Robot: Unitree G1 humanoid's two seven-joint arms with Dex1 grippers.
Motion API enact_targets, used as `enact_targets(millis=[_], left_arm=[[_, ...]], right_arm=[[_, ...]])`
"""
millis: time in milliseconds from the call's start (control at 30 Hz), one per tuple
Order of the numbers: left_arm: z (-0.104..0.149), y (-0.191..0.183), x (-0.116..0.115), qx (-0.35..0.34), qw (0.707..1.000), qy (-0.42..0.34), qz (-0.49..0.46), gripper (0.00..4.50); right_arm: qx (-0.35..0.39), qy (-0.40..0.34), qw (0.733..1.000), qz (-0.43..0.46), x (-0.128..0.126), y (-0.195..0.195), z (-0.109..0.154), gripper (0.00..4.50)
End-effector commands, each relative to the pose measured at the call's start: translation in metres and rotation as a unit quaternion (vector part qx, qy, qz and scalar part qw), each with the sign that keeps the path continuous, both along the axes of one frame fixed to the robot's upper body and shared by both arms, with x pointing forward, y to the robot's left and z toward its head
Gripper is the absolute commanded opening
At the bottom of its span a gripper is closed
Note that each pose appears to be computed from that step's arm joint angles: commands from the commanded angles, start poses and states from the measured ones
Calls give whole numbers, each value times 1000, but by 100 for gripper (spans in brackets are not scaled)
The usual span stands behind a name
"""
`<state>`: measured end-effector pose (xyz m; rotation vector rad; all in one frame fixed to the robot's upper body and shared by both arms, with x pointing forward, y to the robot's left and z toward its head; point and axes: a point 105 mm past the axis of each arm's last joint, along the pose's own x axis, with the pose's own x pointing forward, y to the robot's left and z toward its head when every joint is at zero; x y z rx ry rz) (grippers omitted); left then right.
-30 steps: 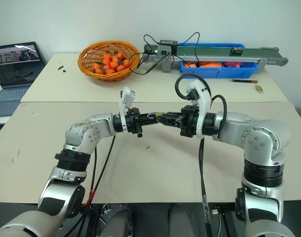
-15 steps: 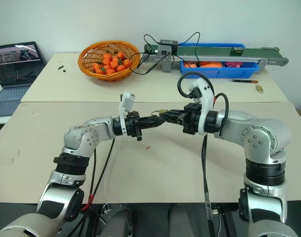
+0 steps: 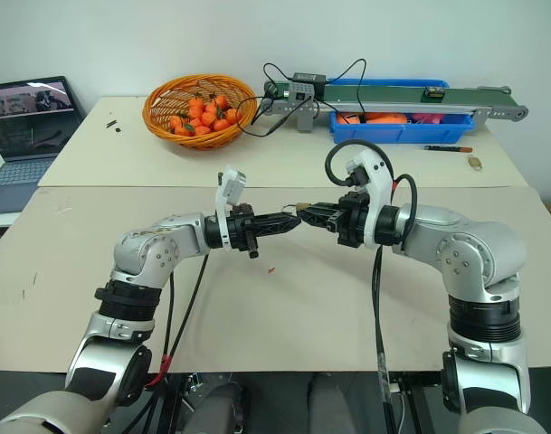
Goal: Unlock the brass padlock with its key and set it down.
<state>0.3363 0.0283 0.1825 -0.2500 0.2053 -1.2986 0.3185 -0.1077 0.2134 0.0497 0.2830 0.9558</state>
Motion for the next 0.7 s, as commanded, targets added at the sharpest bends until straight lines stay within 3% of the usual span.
enact_targets(millis=[33,333,700], left_arm=[[13,0,-1,-8,1000,-29,0,22],[13,0,1,-7,999,-32,5,22],[8,2,2,-1,999,-34,8,22]], right_arm=[[2,-15,1000,7,-2,-1,3,11],[10,4,1000,-11,5,-12,-9,11],[16,-4,1000,-19,9,-21,4,11]])
